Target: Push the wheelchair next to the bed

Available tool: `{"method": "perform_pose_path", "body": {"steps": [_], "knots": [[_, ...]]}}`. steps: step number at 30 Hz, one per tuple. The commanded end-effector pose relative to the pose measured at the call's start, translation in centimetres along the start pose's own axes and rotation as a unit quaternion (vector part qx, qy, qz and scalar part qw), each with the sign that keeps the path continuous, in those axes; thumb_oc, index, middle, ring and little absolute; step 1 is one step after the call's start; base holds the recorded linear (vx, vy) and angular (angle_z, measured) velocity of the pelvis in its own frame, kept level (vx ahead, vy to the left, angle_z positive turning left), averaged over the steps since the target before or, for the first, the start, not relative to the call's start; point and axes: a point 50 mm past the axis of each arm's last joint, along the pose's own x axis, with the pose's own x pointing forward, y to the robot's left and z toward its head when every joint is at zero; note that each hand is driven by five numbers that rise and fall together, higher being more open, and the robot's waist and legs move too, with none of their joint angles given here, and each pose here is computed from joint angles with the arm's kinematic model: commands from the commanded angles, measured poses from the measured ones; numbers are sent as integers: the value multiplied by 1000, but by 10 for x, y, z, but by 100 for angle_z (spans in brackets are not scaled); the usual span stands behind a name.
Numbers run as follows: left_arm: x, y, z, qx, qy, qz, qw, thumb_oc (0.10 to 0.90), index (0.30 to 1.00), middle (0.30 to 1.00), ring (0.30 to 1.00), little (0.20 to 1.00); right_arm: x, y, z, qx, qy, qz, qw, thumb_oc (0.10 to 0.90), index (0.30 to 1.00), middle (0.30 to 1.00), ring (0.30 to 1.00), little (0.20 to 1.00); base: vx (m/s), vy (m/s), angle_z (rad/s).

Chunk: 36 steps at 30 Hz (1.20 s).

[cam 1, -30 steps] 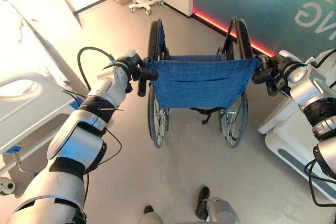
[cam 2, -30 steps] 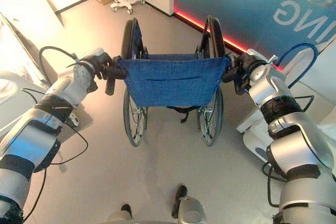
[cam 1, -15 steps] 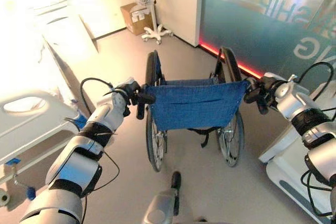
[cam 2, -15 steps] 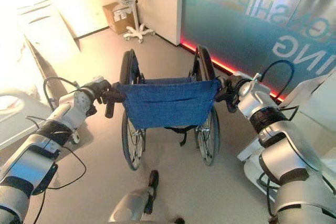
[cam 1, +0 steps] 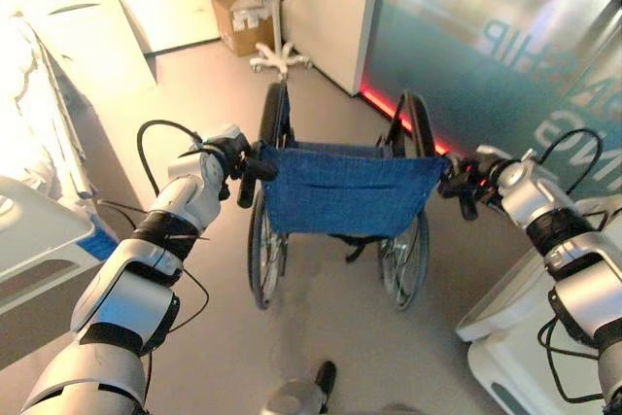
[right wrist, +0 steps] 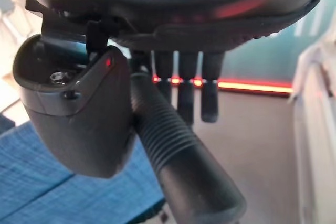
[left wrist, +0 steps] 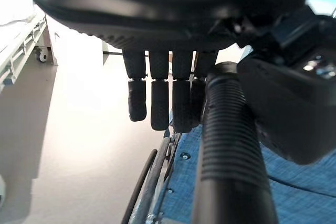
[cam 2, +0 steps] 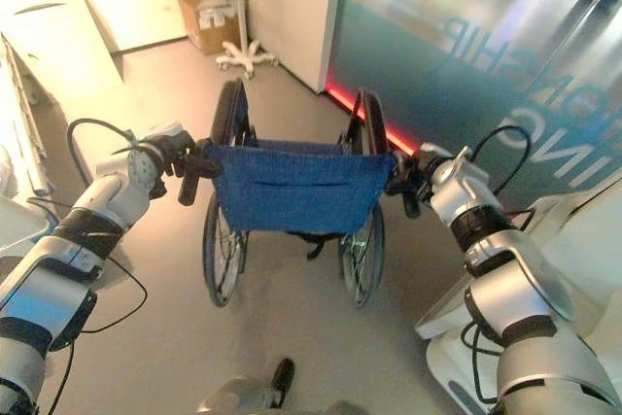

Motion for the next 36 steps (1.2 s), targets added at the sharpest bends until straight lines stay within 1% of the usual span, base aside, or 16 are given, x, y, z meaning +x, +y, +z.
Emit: {"method": "perform_pose_path", "body": {"steps": [1,8,10,12,15,18,23,27,31,33,36], "knots": [[-2,-78,-49,112,28,-141,983,400,300,300,300,300,-22,-2,82,-146,-192,-1,970,400,300,300,300,300,473,-340,87],[-3,-75,-43,146,-7,-133,980,400,300,300,300,300,-33,-28,82,-133,-158,-22,978,400,300,300,300,300,376,-365,75],[-2,-85,-41,134,-10,-147,980,400,300,300,300,300,-34,-31,82,-132,-152,-9,979,400,300,300,300,300,308,-298,134],[-1,-88,-36,136,-10,-149,979,400,300,300,300,300,-34,-31,85,-134,-157,-6,979,400,300,300,300,300,213,-228,148],[1,-97,-24,132,-20,-153,979,400,300,300,300,300,-34,-35,81,-142,-152,-9,978,400,300,300,300,300,168,-126,70],[4,-101,-1,118,-38,-147,981,400,300,300,300,300,-34,-40,76,-157,-151,-26,976,400,300,300,300,300,132,-63,78],[4,-93,1,112,-26,-146,983,400,300,300,300,300,-38,-38,83,-199,-163,-39,965,400,300,300,300,300,192,-196,42],[3,-90,-5,115,-18,-153,981,400,300,300,300,300,-41,-38,86,-185,-172,-32,967,400,300,300,300,300,169,-246,9],[1,-104,-7,113,-12,-173,978,400,300,300,300,300,-37,-29,81,-173,-169,-8,970,400,300,300,300,300,212,-266,12],[0,-116,-9,106,-10,-180,978,400,300,300,300,300,-33,-21,77,-175,-173,-1,969,400,300,300,300,300,288,-272,16],[-2,-125,-7,99,-12,-182,978,400,300,300,300,300,-29,-8,80,-170,-180,5,969,400,300,300,300,300,389,-252,24]]}}
